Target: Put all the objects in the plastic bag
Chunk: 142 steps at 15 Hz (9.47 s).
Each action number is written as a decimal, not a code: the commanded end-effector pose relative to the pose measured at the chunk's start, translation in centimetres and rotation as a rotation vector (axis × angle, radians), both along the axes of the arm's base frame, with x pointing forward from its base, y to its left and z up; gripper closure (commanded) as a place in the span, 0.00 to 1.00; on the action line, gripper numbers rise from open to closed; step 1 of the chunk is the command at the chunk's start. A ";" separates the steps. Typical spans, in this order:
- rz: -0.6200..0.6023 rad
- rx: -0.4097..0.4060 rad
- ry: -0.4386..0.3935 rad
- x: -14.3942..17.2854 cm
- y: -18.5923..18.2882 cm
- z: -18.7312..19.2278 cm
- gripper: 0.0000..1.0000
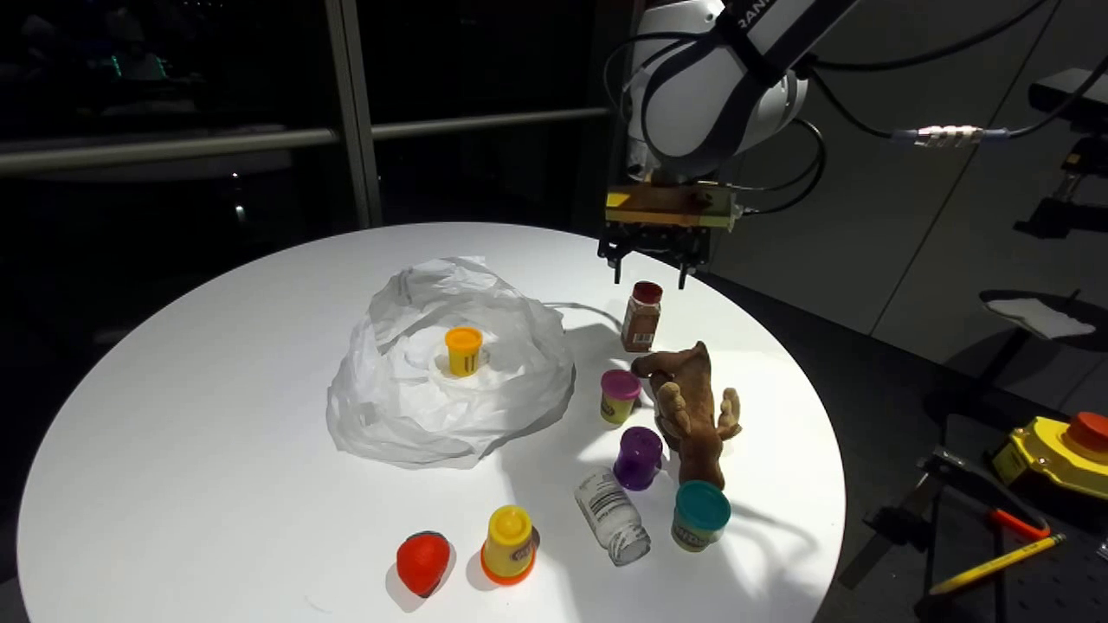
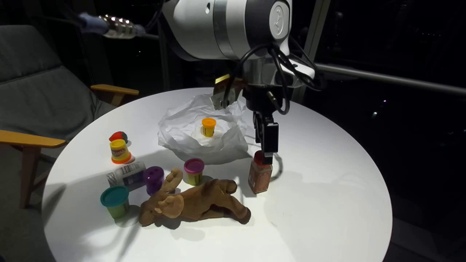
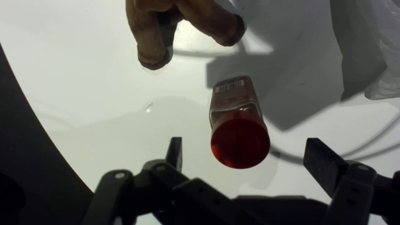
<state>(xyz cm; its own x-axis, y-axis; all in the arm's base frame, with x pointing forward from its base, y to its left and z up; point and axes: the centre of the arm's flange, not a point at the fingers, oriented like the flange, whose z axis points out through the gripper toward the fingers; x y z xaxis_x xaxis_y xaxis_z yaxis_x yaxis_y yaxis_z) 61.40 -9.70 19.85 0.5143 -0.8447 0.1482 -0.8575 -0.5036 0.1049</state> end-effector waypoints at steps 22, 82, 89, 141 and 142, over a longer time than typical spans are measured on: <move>0.125 -0.076 -0.042 0.5 4.0 4.4 0.75; 0.808 0.054 0.082 -4.6 14.4 -1.0 0.00; 0.849 0.110 0.165 -5.3 14.5 -7.1 0.00; 0.833 -0.082 0.049 -8.8 20.4 4.2 0.00; 0.839 -0.050 0.065 -9.9 20.2 2.9 0.00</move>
